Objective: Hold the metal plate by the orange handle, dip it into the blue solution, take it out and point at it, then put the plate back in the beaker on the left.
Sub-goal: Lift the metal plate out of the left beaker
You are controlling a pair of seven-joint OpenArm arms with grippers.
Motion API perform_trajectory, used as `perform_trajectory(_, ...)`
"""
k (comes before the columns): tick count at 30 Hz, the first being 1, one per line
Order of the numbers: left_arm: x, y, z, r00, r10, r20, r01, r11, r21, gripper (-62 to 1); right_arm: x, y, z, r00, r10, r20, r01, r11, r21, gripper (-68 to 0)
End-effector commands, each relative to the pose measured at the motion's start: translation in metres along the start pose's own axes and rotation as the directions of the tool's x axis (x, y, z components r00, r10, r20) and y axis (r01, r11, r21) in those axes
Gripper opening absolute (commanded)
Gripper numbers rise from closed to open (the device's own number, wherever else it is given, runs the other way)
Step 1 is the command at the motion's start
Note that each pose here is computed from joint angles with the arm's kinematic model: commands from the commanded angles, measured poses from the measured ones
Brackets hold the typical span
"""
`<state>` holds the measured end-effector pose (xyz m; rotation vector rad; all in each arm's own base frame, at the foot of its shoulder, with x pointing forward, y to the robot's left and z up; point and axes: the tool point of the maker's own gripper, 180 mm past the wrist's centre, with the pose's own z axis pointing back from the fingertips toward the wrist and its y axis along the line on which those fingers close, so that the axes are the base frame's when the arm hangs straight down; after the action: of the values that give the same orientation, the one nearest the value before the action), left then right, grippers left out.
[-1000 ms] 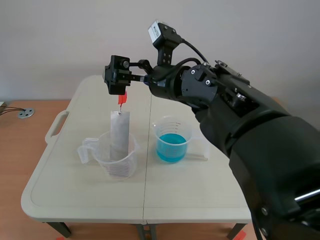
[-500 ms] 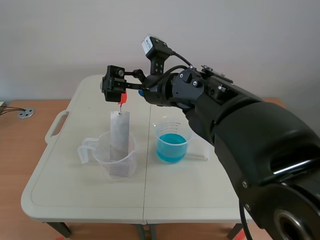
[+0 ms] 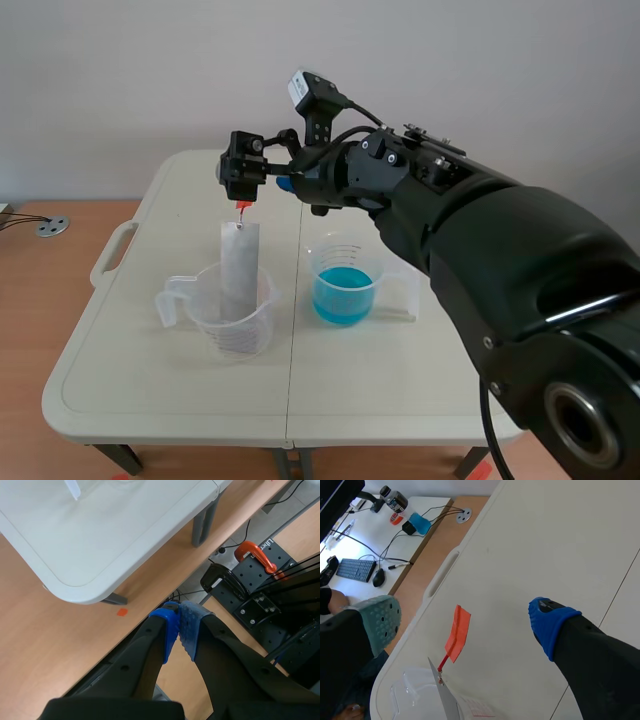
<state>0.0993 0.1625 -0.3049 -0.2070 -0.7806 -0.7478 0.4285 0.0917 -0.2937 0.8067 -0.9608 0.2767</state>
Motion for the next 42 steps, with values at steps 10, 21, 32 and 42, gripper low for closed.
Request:
perform_trajectory(10,0.005,0.0,0.0,1.0,0.007,0.021,-0.007,1.0,0.004,-59.1,0.018,0.024,-0.007,1.0,0.013,0.009,-0.013,0.998,0.066,-28.3)
perform_trajectory(21,0.005,0.0,0.0,1.0,0.007,0.021,-0.007,1.0,0.004,-59.1,0.018,0.024,-0.007,1.0,0.013,0.008,-0.014,0.998,0.065,-52.1)
perform_trajectory(32,0.005,0.0,0.0,1.0,0.007,0.021,-0.007,1.0,0.004,-59.1,0.017,0.024,-0.007,1.0,0.015,0.001,-0.015,0.998,0.067,-66.2)
perform_trajectory(42,0.005,0.0,0.0,1.0,0.007,0.021,-0.007,1.0,0.004,-59.1,0.027,0.048,-0.003,0.996,0.056,0.067,-0.068,0.978,0.197,-66.2)
